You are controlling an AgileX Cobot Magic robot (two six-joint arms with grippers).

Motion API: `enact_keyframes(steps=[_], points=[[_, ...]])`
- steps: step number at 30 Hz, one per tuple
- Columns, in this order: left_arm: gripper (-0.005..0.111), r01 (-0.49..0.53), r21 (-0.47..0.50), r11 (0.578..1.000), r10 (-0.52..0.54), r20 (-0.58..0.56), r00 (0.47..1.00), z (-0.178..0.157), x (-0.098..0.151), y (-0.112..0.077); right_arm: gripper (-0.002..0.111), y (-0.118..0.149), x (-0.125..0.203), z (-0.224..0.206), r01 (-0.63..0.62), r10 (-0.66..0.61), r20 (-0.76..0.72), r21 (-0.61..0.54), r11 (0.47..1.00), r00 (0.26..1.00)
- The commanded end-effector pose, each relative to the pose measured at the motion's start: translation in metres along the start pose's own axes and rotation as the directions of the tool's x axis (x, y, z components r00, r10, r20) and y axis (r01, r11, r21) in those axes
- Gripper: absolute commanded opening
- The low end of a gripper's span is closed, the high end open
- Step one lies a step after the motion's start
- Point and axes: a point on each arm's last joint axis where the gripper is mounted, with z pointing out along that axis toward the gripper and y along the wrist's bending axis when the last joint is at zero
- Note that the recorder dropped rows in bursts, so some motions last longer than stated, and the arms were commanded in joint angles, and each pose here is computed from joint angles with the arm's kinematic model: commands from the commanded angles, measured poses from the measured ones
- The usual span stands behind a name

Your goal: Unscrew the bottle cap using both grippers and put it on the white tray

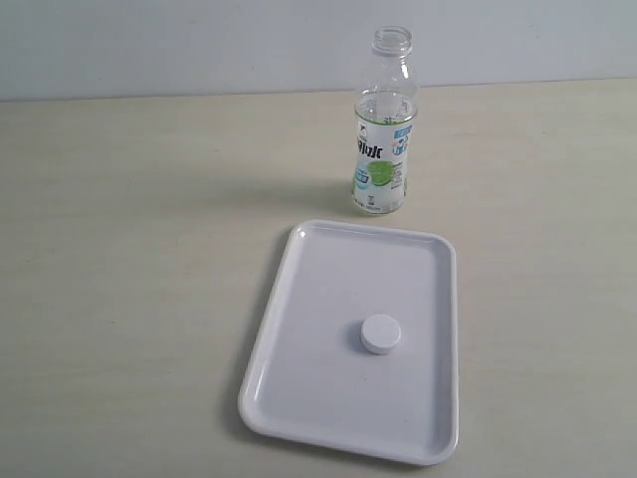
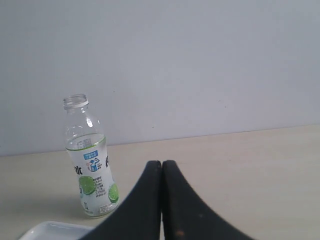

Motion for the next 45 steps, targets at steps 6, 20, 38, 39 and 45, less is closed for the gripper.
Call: enact_keyframes(steps=[6,20,38,39,45], points=[[0.0,-0.077,-0.066,0.995,0.068,-0.13,0.989,-0.002,0.012,0.007,0.0,0.0,0.0,0.0,-0.002,0.002,0.014,0.005,1.0,1.0],[0.0,-0.091,-0.085,0.992,0.079,-0.137,0.987,-0.002,0.013,0.008,0.0,0.0,0.0,0.0,0.0,0.0,0.014,0.005,1.0,1.0],[0.0,-0.099,-0.084,0.991,0.087,-0.14,0.986,-0.002,0.013,0.008,0.0,0.0,0.0,0.0,-0.002,0.002,0.014,0.005,1.0,1.0],[0.0,-0.099,-0.084,0.991,0.087,-0.14,0.986,-0.002,0.013,0.008,0.0,0.0,0.0,0.0,-0.002,0.002,0.014,0.005,1.0,1.0],[0.0,-0.099,-0.084,0.991,0.087,-0.14,0.986,-0.002,0.013,0.008,0.0,0.0,0.0,0.0,0.0,0.0,0.014,0.005,1.0,1.0]])
